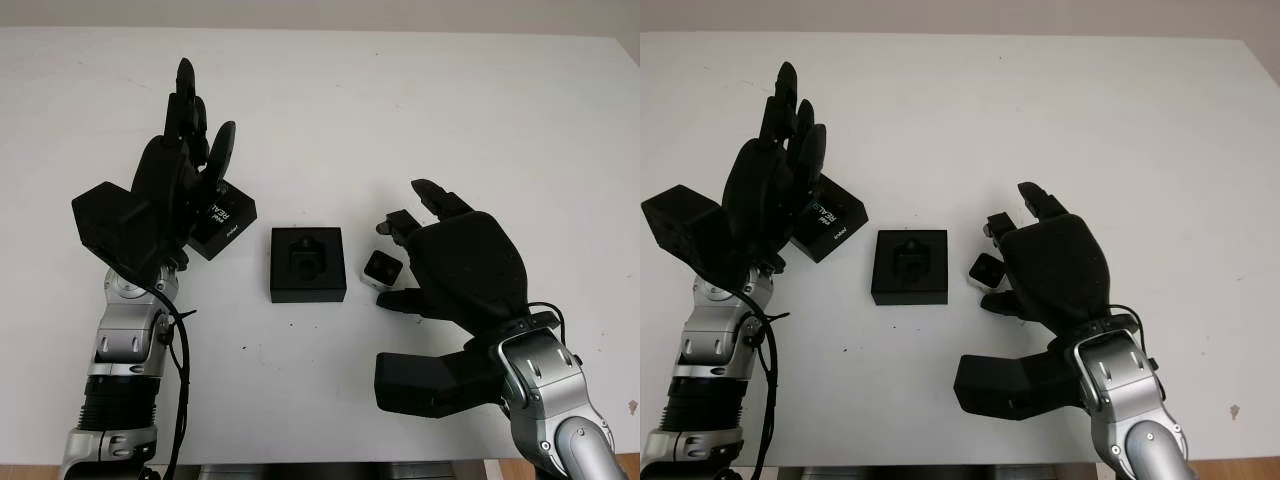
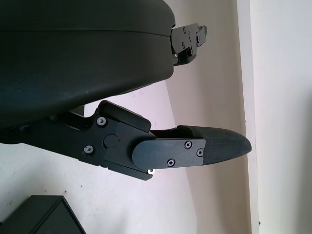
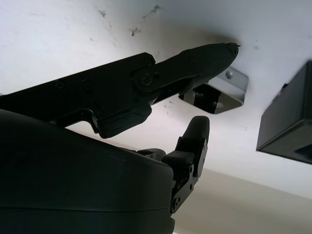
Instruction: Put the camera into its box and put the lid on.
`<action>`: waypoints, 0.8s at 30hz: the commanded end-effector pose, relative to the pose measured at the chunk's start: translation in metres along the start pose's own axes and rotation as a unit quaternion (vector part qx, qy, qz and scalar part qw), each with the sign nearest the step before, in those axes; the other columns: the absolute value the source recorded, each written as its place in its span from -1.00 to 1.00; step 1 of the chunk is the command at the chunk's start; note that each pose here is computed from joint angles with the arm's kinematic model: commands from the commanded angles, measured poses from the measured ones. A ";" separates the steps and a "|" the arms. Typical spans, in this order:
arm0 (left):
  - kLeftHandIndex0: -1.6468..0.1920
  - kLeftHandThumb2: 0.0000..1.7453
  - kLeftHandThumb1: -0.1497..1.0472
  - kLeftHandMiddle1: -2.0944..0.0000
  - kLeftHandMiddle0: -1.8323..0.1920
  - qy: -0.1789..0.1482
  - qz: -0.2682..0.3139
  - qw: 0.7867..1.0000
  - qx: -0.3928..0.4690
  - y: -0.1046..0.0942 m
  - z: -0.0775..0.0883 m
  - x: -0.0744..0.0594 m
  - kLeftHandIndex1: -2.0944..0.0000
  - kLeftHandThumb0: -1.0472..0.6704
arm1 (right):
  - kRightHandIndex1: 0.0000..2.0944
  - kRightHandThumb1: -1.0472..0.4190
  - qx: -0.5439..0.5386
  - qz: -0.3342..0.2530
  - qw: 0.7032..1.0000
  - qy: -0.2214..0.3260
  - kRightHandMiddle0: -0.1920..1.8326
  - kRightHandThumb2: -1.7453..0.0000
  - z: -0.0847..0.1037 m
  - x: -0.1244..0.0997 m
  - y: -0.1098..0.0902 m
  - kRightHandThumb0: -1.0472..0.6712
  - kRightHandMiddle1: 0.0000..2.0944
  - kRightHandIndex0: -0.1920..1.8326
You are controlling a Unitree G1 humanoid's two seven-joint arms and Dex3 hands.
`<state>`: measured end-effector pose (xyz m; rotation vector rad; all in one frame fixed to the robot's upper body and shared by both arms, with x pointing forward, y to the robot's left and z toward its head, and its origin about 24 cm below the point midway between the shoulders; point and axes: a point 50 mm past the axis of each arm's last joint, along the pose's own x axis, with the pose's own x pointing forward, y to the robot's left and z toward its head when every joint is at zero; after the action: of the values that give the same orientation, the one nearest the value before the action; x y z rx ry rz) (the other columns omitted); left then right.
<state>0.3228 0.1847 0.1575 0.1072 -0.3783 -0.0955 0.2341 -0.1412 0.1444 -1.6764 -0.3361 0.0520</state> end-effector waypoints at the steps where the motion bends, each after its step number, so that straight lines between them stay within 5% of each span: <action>1: 1.00 -0.48 1.00 1.00 1.00 -0.013 -0.001 1.000 0.003 -0.001 0.005 0.001 1.00 -0.73 | -0.95 -0.98 0.006 0.008 1.000 -0.008 -0.47 0.94 0.003 -0.004 0.002 -0.67 -0.35 -0.52; 17: 1.00 -0.46 1.00 1.00 1.00 -0.012 -0.001 1.000 0.012 0.000 0.005 0.000 1.00 -0.70 | -0.94 -1.00 0.015 0.029 0.999 0.004 -0.44 0.89 0.005 -0.005 0.013 -0.62 -0.37 -0.50; 24: 1.00 -0.44 1.00 1.00 1.00 -0.008 0.000 1.000 0.026 0.001 0.004 -0.001 1.00 -0.69 | -0.93 -1.00 0.002 -0.006 1.000 0.019 -0.55 0.89 0.000 -0.001 0.026 -0.52 0.08 -0.41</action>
<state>0.3227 0.1841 0.1581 0.1412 -0.3792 -0.0895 0.2369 -0.1401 0.1239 -1.6555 -0.3424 0.0200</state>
